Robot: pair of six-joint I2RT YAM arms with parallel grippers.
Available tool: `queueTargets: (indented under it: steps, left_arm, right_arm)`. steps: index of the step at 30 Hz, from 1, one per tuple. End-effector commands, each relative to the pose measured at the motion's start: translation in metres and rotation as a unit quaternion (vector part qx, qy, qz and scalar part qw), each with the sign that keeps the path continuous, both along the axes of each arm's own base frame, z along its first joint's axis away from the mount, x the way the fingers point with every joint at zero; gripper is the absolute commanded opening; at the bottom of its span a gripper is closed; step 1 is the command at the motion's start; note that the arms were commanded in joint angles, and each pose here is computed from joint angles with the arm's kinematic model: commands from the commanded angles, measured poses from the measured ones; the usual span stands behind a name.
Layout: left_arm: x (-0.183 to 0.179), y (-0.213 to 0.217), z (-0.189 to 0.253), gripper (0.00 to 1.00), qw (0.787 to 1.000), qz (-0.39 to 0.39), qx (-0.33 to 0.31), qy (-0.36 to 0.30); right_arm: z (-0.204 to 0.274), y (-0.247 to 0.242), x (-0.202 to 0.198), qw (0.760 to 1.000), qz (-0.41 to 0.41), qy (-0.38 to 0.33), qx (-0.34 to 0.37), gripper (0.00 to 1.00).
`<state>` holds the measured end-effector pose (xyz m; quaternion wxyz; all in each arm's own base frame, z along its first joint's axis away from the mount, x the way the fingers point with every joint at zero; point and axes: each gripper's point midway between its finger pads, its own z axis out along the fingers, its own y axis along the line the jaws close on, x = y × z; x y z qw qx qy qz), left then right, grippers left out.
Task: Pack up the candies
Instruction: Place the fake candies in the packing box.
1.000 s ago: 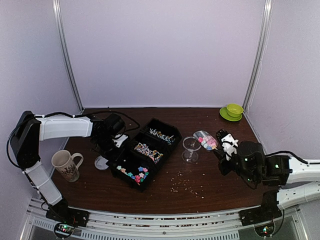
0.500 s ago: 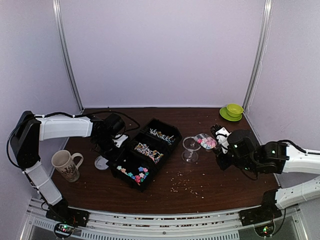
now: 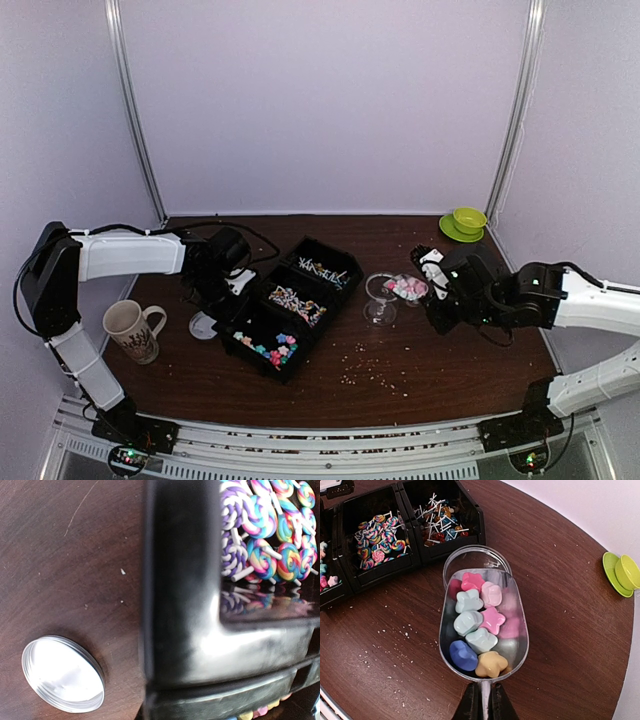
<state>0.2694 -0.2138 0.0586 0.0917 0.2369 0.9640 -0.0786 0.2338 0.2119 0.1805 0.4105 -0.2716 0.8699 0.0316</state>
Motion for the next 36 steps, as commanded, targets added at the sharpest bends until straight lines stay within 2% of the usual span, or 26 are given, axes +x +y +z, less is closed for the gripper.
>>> queueTargets:
  steps: [1, 36]
  left_arm:
    - [0.0372, -0.0331, 0.0461, 0.0, 0.993, 0.001, -0.084, -0.077]
    - [0.0374, -0.034, 0.0495, 0.0, 0.993, 0.0, -0.088, -0.08]
  right_arm:
    - [0.0092, 0.0004, 0.0042, 1.0, -0.003, 0.006, -0.003, 0.0]
    - [0.0029, 0.0019, 0.0084, 0.993, 0.011, 0.088, -0.074, 0.0]
